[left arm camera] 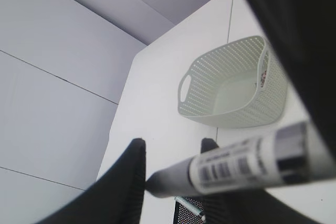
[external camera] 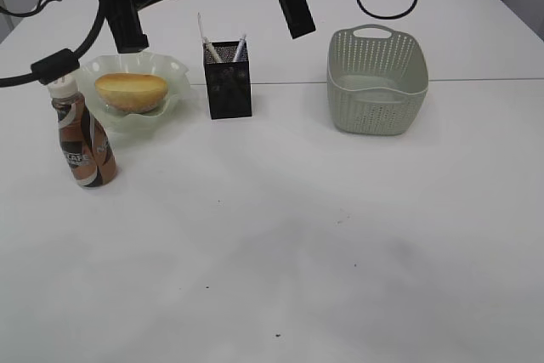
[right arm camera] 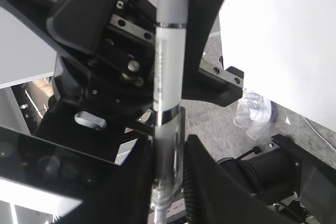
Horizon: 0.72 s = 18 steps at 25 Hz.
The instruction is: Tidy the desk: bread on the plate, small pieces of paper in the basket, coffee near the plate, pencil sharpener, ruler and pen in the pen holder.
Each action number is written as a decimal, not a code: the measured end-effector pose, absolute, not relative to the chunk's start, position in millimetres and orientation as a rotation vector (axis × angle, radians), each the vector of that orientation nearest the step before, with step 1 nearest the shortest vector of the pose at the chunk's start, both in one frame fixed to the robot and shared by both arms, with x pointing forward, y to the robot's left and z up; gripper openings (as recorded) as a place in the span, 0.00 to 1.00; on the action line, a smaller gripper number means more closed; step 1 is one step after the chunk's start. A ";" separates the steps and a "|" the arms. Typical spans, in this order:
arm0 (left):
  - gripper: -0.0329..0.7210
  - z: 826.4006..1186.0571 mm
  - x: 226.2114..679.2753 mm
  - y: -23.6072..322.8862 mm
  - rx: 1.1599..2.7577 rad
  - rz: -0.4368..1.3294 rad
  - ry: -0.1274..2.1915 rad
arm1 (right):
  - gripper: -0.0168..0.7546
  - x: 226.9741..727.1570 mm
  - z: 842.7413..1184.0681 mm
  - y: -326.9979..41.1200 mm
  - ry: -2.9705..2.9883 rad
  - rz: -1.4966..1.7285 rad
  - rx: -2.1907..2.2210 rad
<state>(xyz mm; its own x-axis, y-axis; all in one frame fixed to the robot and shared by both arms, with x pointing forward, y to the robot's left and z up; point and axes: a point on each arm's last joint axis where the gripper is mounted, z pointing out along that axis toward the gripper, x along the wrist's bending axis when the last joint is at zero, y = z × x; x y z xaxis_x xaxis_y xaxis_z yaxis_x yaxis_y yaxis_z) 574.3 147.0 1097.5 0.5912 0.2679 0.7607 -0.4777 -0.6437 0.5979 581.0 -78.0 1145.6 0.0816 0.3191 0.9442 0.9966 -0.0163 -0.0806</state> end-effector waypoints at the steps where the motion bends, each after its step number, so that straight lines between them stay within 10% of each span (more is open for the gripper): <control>1: 0.37 1097.5 574.3 147.0 1.979 1.123 -0.167 | 0.18 581.0 1145.6 -78.0 -1.378 -0.978 -1.484; 18: 0.25 1096.1 573.9 147.1 1.996 1.127 -0.195 | 0.18 581.6 1148.1 -77.2 -1.330 -0.980 -1.482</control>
<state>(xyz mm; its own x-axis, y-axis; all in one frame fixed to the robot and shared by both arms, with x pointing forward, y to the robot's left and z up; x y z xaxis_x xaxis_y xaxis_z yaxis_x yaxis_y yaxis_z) 573.9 147.1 1096.1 0.5884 0.2426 0.7713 -0.4873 -0.6548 0.5777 581.6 -77.2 1148.1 0.1108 0.2904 0.9505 0.9938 -0.0284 -0.1071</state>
